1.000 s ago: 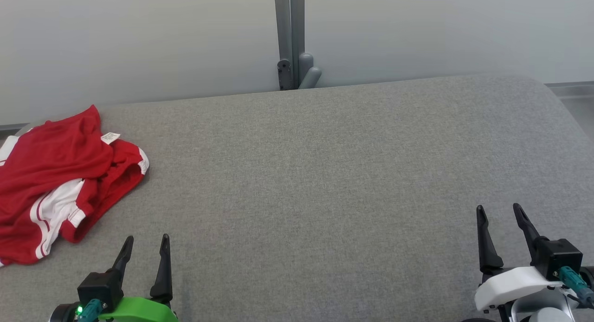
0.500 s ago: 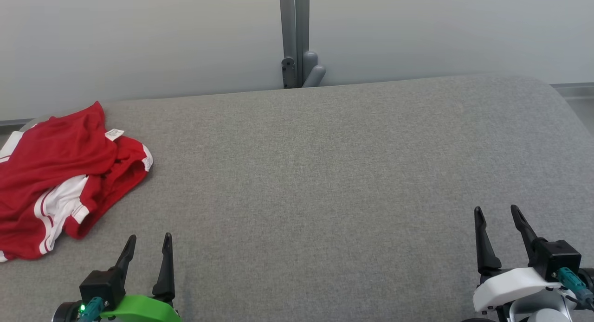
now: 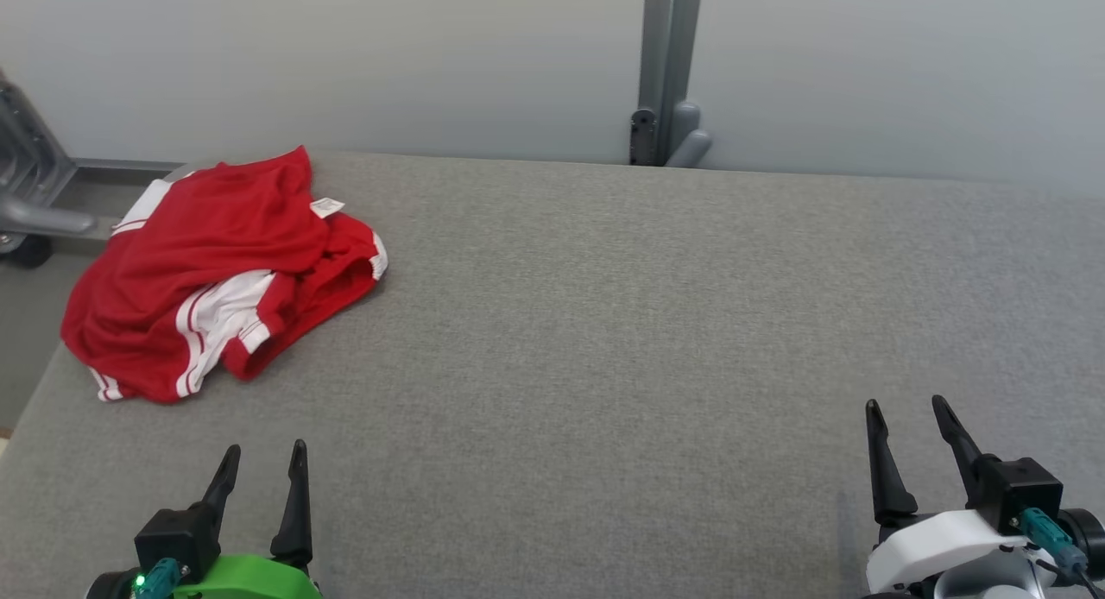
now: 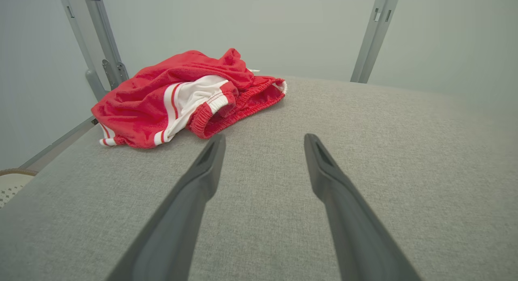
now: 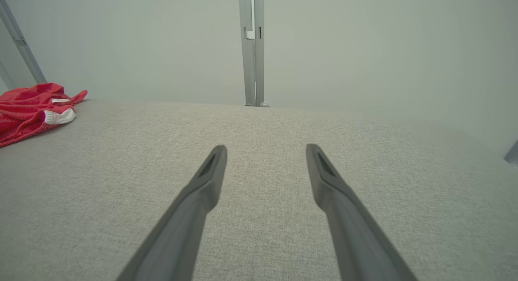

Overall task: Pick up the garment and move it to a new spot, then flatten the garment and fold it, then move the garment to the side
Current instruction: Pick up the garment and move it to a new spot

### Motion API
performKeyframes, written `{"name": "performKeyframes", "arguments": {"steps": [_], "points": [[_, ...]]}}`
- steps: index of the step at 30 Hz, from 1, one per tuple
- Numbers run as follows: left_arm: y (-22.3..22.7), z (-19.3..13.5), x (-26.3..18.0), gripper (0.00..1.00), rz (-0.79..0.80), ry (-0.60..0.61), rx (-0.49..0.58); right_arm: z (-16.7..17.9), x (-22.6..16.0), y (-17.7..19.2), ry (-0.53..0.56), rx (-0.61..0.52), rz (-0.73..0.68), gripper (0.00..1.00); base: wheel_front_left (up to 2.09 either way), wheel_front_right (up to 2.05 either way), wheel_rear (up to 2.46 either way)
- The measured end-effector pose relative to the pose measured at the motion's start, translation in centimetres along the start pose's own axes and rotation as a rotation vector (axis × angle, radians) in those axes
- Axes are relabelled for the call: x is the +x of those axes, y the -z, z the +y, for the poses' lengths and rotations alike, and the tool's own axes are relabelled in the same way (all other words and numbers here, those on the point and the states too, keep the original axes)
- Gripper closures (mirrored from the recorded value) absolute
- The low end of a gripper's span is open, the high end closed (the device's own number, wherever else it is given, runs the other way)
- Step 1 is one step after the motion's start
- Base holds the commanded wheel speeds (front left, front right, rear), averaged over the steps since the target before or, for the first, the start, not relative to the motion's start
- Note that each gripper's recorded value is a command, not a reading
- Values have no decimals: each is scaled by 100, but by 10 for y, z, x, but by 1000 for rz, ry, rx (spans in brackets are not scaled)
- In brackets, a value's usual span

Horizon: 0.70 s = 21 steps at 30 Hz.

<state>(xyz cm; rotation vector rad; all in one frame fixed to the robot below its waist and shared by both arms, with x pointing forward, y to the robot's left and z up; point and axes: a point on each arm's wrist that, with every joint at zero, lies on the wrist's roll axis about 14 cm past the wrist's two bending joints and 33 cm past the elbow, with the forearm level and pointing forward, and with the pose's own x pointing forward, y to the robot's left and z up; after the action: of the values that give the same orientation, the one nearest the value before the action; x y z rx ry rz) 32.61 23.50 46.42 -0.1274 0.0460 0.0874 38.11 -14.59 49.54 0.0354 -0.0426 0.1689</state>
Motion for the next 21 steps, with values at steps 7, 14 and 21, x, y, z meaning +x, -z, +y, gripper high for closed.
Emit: {"name": "performKeyframes", "arguments": {"steps": [7,14,21], "points": [[2,40,-30,0,-3,-132,-14,52,25,-5,-155,6,-15,0,0,0,0],[3,58,-45,0,-6,-199,-29,79,33,-1,-231,19,-5,0,0,0,0],[-11,57,-12,0,-32,-194,-51,75,46,6,-222,18,4,0,0,0,0]]}}
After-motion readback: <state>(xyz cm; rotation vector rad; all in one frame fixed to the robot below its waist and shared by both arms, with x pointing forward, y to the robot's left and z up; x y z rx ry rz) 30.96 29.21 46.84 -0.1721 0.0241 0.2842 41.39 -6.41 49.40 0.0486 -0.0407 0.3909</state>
